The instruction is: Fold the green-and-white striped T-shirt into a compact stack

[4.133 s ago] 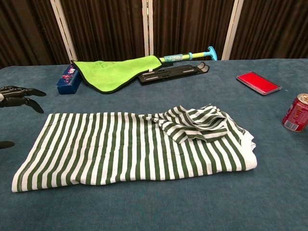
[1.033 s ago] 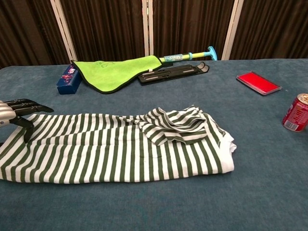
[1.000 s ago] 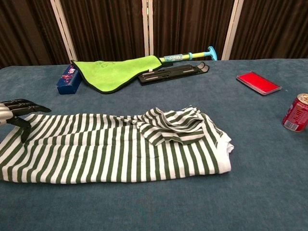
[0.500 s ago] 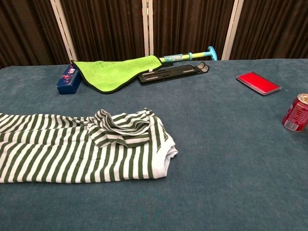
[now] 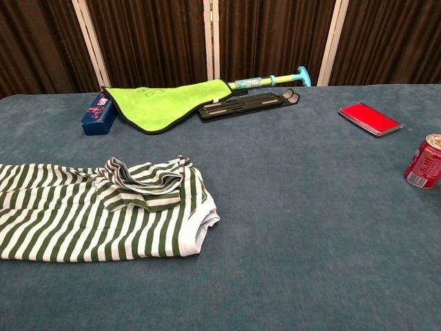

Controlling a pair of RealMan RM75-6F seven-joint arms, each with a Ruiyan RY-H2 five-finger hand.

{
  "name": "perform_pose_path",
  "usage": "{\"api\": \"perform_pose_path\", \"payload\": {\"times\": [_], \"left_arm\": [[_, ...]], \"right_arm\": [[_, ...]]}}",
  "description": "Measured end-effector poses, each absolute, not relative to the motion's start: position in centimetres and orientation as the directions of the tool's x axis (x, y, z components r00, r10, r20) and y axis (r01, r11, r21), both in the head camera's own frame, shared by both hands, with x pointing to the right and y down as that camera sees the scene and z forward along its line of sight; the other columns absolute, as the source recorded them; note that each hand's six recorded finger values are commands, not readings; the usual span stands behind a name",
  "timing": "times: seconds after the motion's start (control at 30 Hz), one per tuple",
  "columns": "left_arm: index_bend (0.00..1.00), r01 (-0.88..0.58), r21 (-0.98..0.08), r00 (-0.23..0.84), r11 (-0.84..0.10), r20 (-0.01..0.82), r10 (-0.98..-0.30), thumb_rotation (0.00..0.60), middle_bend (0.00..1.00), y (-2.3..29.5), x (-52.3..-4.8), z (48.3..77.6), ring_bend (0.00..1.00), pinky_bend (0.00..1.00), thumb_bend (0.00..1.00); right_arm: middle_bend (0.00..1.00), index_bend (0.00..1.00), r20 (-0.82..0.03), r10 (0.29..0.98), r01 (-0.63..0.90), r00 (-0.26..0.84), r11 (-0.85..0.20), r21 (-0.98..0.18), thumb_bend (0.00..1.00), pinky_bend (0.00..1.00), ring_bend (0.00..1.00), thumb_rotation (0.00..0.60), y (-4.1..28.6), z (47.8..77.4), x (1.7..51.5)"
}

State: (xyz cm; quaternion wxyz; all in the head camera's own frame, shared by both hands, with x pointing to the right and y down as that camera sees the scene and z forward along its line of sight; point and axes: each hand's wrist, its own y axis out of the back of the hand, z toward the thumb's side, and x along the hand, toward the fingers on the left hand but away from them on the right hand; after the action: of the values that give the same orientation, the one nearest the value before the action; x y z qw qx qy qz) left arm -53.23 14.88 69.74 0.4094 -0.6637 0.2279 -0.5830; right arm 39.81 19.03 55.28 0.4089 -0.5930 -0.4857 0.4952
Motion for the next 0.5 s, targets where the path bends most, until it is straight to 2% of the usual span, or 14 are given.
{"api": "perform_pose_path", "payload": {"times": [0.23, 0.37, 0.5], "left_arm": [[0.85, 0.015, -0.896, 0.381, -0.444, 0.415, -0.826, 0.6, 0.0, 13.0, -48.4, 67.6, 0.0, 0.0, 0.62], [0.85, -0.069, -0.914, 0.478, -0.399, 0.321, -0.818, 0.6, 0.0, 11.8, -44.5, 67.1, 0.0, 0.0, 0.62], [0.85, -0.127, -0.911, 0.536, -0.392, 0.27, -0.8, 0.6, 0.0, 11.1, -41.3, 67.3, 0.0, 0.0, 0.62]], "right_arm": [[0.0, 0.0, -0.189, 0.981, 0.176, 0.035, -0.192, -0.966, 0.0, 0.0, 0.0, 0.6, 19.0, 55.2, 39.9], [0.0, 0.0, -0.187, 0.982, 0.178, 0.033, -0.19, -0.965, 0.0, 0.0, 0.0, 0.6, 18.9, 55.1, 40.0], [0.0, 0.0, -0.186, 0.982, 0.181, 0.031, -0.189, -0.965, 0.0, 0.0, 0.0, 0.6, 18.9, 55.1, 40.1]]}}
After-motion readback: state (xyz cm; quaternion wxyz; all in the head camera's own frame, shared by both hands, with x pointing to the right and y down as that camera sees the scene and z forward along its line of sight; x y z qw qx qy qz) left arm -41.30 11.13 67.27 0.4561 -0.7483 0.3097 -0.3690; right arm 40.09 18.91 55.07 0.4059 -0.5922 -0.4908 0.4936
